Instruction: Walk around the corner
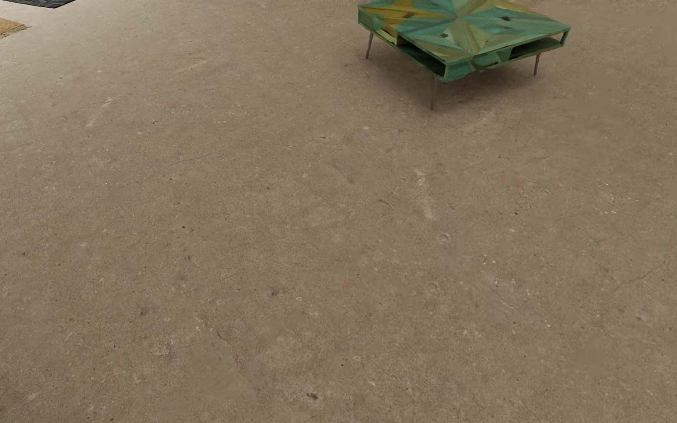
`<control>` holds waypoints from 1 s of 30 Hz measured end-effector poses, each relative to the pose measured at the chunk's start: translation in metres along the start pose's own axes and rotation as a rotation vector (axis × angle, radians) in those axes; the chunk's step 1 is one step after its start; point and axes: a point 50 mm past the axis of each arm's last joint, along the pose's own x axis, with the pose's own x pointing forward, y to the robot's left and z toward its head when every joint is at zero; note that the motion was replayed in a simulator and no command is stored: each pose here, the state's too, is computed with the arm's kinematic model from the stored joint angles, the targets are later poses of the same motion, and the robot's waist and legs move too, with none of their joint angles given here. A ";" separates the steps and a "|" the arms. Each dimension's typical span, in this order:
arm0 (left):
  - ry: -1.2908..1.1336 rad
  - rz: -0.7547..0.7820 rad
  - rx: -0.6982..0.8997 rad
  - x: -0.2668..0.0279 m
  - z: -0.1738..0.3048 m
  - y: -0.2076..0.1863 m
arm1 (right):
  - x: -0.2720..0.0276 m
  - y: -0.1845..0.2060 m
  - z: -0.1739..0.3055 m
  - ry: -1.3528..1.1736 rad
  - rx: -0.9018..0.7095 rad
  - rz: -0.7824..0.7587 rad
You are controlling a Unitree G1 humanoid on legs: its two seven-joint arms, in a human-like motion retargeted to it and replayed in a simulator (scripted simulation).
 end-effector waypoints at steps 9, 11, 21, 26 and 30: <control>0.325 -0.033 0.002 -0.030 -0.092 -0.013 | 0.000 -0.056 0.072 -0.264 0.112 -0.178; 0.262 -0.037 0.043 -0.018 -0.070 -0.009 | 0.005 -0.035 0.029 -0.088 0.105 -0.119; -0.478 0.093 0.021 -0.014 0.123 0.036 | -0.027 0.059 -0.069 0.232 0.055 0.133; -0.236 0.040 -0.033 0.003 0.065 0.012 | -0.017 0.026 -0.062 0.224 0.031 0.054; -0.025 -0.022 0.051 0.003 0.011 -0.003 | 0.001 -0.024 -0.002 0.027 -0.017 -0.055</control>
